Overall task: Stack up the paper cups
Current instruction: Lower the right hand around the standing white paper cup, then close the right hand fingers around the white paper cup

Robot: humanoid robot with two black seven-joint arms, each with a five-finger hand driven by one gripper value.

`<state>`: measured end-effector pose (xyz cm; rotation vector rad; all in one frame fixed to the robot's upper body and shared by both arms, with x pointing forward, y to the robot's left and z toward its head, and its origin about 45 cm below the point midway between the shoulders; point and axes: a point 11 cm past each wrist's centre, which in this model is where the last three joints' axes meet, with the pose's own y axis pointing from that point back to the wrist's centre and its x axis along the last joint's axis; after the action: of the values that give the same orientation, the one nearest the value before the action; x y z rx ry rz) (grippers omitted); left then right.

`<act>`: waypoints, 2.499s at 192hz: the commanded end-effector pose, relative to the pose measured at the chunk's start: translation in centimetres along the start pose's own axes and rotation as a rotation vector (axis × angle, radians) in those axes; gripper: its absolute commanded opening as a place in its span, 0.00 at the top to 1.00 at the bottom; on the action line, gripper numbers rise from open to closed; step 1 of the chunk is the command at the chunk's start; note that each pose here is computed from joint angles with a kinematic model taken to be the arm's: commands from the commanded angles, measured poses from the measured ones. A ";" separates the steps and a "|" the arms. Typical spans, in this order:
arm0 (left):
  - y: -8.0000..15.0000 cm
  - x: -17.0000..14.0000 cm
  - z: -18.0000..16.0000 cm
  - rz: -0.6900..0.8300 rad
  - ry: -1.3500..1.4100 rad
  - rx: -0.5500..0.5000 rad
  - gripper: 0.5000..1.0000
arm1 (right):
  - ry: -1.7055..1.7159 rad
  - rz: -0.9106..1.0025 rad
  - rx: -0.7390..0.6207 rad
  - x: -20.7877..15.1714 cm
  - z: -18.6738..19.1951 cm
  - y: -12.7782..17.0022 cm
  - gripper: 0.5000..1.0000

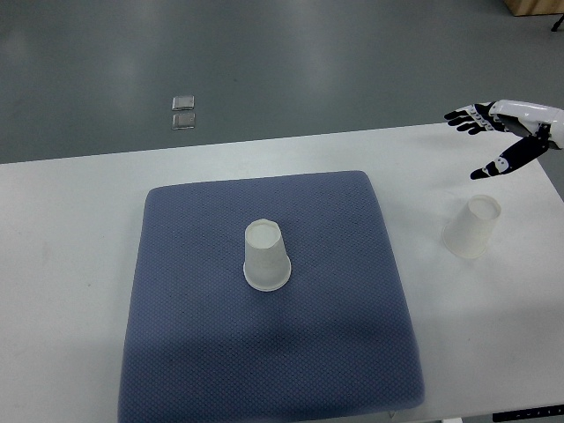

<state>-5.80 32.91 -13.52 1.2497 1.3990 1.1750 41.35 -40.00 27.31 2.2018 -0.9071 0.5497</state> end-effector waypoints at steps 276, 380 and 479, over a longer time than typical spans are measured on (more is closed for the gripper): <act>0.0 0.0 0.0 0.000 0.000 0.000 0.00 | 0.313 -0.082 -0.210 -8.9 7.7 -2.1 0.18; 0.0 0.0 0.0 0.000 0.000 0.000 0.00 | 0.386 -0.036 -0.213 -8.8 8.1 -1.7 0.48; 0.0 0.0 0.0 0.000 0.000 0.000 0.00 | 0.403 -0.025 -0.204 -7.9 7.8 -1.5 0.61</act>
<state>-5.80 32.91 -13.52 1.2495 1.3992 1.1751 37.92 -41.37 16.45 1.8274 -0.6808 0.8090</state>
